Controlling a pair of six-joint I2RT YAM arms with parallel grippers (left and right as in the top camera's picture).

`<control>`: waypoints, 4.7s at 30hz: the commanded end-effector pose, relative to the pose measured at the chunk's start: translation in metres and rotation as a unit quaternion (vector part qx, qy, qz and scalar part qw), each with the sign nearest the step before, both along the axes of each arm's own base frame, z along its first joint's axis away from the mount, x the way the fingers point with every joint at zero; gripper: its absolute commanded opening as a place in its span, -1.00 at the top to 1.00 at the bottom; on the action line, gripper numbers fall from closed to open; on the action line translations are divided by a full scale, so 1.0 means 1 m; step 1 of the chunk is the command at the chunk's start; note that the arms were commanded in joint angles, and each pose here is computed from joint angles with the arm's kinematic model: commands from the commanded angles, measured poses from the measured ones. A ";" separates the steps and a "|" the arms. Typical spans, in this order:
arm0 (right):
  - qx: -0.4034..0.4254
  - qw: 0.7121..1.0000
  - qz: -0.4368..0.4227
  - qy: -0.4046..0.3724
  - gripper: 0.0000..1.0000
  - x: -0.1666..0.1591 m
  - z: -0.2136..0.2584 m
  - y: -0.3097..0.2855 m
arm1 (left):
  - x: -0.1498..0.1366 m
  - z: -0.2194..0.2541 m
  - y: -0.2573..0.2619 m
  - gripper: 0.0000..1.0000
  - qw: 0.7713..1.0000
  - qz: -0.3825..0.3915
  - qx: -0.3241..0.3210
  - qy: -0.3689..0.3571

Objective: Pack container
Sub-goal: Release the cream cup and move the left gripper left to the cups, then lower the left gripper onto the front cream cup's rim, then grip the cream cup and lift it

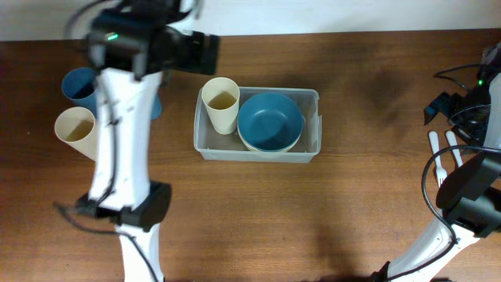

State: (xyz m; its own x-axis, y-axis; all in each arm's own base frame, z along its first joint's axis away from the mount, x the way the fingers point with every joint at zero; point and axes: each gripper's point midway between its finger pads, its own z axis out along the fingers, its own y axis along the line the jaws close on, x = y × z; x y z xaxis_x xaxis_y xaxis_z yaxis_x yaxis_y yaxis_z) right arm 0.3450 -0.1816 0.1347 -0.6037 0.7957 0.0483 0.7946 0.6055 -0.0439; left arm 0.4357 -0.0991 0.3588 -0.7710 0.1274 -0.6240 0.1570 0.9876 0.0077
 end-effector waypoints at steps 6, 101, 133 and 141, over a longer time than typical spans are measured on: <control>-0.008 1.000 -0.005 -0.001 -0.98 -0.002 0.004 -0.002 | -0.038 0.032 0.091 -1.00 0.991 0.136 -0.001 -0.015; -0.008 1.000 -0.005 -0.001 -0.98 -0.002 0.004 -0.002 | -0.023 -0.253 0.227 -0.65 0.940 0.193 -0.015 0.279; -0.008 1.000 -0.005 -0.002 -0.98 -0.002 0.004 -0.002 | -0.018 -0.242 0.228 -0.33 0.941 0.193 -0.015 0.278; -0.008 1.000 -0.005 -0.002 -0.98 -0.002 0.004 -0.002 | -0.018 -0.238 0.228 0.10 0.941 0.193 -0.015 0.278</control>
